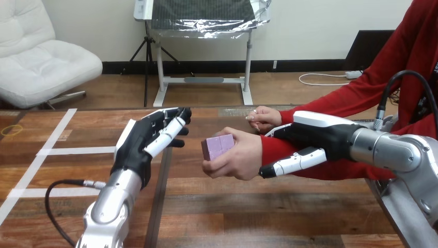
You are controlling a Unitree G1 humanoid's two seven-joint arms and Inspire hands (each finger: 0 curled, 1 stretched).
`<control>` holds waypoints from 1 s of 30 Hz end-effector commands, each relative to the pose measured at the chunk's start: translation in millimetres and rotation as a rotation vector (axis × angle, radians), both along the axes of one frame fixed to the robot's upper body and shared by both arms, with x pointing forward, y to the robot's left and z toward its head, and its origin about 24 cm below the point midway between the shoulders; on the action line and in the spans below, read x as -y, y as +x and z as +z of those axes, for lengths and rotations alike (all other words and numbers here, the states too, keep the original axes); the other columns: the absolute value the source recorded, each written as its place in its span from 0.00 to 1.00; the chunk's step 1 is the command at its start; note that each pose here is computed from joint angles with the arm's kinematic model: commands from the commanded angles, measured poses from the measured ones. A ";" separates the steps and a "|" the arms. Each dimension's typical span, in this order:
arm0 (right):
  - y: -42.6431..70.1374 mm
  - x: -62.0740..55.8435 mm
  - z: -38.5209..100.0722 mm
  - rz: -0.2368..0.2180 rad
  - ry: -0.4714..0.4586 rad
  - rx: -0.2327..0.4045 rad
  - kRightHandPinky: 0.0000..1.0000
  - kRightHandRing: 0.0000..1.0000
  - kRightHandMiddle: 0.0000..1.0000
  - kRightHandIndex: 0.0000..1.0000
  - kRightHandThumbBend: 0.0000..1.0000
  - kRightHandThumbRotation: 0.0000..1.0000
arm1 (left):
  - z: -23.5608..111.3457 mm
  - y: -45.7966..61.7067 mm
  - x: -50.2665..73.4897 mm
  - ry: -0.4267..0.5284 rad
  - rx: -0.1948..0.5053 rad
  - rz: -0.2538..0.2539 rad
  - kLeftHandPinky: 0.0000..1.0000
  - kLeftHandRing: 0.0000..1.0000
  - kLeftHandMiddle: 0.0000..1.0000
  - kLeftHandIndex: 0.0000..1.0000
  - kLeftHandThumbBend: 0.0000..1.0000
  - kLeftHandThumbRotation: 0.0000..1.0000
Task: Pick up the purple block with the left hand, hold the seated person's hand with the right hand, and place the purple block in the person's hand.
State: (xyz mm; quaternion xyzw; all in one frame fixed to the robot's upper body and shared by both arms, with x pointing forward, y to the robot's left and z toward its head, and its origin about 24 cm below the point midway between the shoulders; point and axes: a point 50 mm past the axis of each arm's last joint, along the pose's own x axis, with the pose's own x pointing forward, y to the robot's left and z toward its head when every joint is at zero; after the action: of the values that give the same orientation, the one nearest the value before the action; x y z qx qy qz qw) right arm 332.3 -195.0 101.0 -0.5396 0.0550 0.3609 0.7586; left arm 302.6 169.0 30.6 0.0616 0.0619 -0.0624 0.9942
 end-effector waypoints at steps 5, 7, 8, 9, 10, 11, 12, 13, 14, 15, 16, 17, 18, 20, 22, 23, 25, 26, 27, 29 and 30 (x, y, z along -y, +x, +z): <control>3.8 12.9 25.0 -0.071 0.003 0.106 0.73 0.87 0.88 0.90 1.00 0.87 | 18.5 -9.1 -0.9 0.025 0.104 0.011 0.66 0.71 0.73 0.67 0.46 0.52; 3.4 13.8 25.8 -0.084 0.006 0.112 0.71 0.86 0.88 0.91 1.00 0.88 | 18.0 -12.6 -1.6 0.025 0.111 0.018 0.67 0.71 0.72 0.67 0.45 0.50; 3.2 14.1 26.3 -0.088 0.010 0.114 0.71 0.87 0.88 0.92 1.00 0.88 | 17.9 -14.0 -1.9 0.026 0.115 0.021 0.67 0.71 0.72 0.67 0.45 0.50; 3.1 14.3 26.7 -0.091 0.013 0.115 0.71 0.87 0.88 0.92 1.00 0.89 | 17.9 -15.0 -2.1 0.027 0.118 0.023 0.67 0.71 0.72 0.67 0.44 0.49; 2.8 14.9 27.1 -0.096 0.021 0.120 0.71 0.87 0.88 0.92 1.00 0.89 | 17.7 -17.2 -2.7 0.027 0.124 0.028 0.67 0.71 0.72 0.67 0.44 0.49; 2.6 15.3 27.4 -0.100 0.026 0.123 0.71 0.87 0.88 0.93 1.00 0.89 | 17.7 -18.5 -3.0 0.028 0.127 0.030 0.67 0.70 0.71 0.67 0.44 0.49; 2.5 15.5 27.6 -0.102 0.030 0.126 0.71 0.87 0.89 0.93 1.00 0.89 | 17.7 -19.4 -3.1 0.028 0.130 0.032 0.67 0.70 0.71 0.67 0.45 0.49; 2.2 16.1 27.9 -0.106 0.037 0.132 0.71 0.87 0.89 0.93 1.00 0.89 | 17.8 -21.5 -3.7 0.029 0.136 0.034 0.66 0.70 0.71 0.67 0.45 0.49; 2.0 16.5 28.0 -0.109 0.041 0.137 0.71 0.87 0.89 0.93 1.00 0.90 | 18.0 -22.7 -3.9 0.031 0.141 0.035 0.66 0.69 0.71 0.66 0.44 0.49; 1.8 16.8 28.2 -0.111 0.044 0.140 0.71 0.87 0.89 0.94 1.00 0.90 | 18.1 -23.6 -4.1 0.031 0.143 0.035 0.66 0.69 0.70 0.66 0.44 0.49; 1.5 17.2 28.2 -0.118 0.050 0.149 0.71 0.87 0.89 0.94 1.00 0.90 | 18.4 -25.5 -4.5 0.032 0.149 0.036 0.65 0.69 0.70 0.66 0.44 0.49; 1.3 17.5 28.2 -0.124 0.053 0.155 0.71 0.87 0.89 0.94 1.00 0.91 | 18.7 -26.7 -4.7 0.033 0.152 0.036 0.64 0.68 0.70 0.66 0.42 0.49; 1.1 17.7 28.1 -0.127 0.055 0.159 0.71 0.87 0.89 0.94 1.00 0.91 | 18.8 -27.6 -4.9 0.033 0.154 0.037 0.64 0.68 0.69 0.66 0.41 0.48; 0.2 17.9 28.0 -0.141 0.061 0.187 0.71 0.87 0.89 0.94 1.00 0.92 | 19.3 -30.3 -5.5 0.033 0.166 0.038 0.63 0.67 0.69 0.65 0.40 0.47; -0.7 17.9 27.5 -0.154 0.070 0.214 0.71 0.86 0.89 0.94 1.00 0.92 | 19.8 -32.7 -6.0 0.032 0.179 0.037 0.62 0.66 0.68 0.65 0.39 0.46; -1.2 17.9 27.3 -0.160 0.075 0.226 0.70 0.86 0.88 0.94 1.00 0.93 | 20.1 -33.7 -6.2 0.031 0.185 0.035 0.61 0.65 0.67 0.64 0.39 0.44; -2.2 17.8 26.4 -0.176 0.084 0.253 0.69 0.85 0.87 0.93 1.00 0.93 | 20.6 -35.9 -6.9 0.037 0.196 0.030 0.59 0.64 0.66 0.63 0.37 0.40; -2.7 17.8 26.0 -0.184 0.087 0.264 0.68 0.84 0.87 0.93 1.00 0.94 | 20.7 -36.7 -7.3 0.043 0.199 0.028 0.59 0.63 0.66 0.63 0.36 0.40; -2.9 17.8 25.7 -0.189 0.089 0.272 0.68 0.84 0.87 0.93 1.00 0.94 | 20.9 -37.3 -7.5 0.046 0.201 0.026 0.58 0.63 0.65 0.62 0.36 0.39; -4.2 17.6 24.8 -0.210 0.095 0.300 0.67 0.84 0.87 0.93 1.00 0.95 | 21.5 -39.7 -8.1 0.052 0.205 0.021 0.58 0.63 0.65 0.62 0.36 0.38; -4.6 17.6 24.5 -0.216 0.097 0.308 0.67 0.83 0.87 0.93 1.00 0.95 | 21.6 -40.3 -8.2 0.053 0.206 0.019 0.58 0.62 0.64 0.62 0.36 0.37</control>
State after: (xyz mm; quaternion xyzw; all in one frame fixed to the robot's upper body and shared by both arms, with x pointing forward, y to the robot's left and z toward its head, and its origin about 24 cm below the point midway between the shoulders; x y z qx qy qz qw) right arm 324.7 -215.3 103.4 -0.5433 0.0335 0.2445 0.8025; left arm 256.4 181.0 23.6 0.0769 0.0329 -0.0307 0.9960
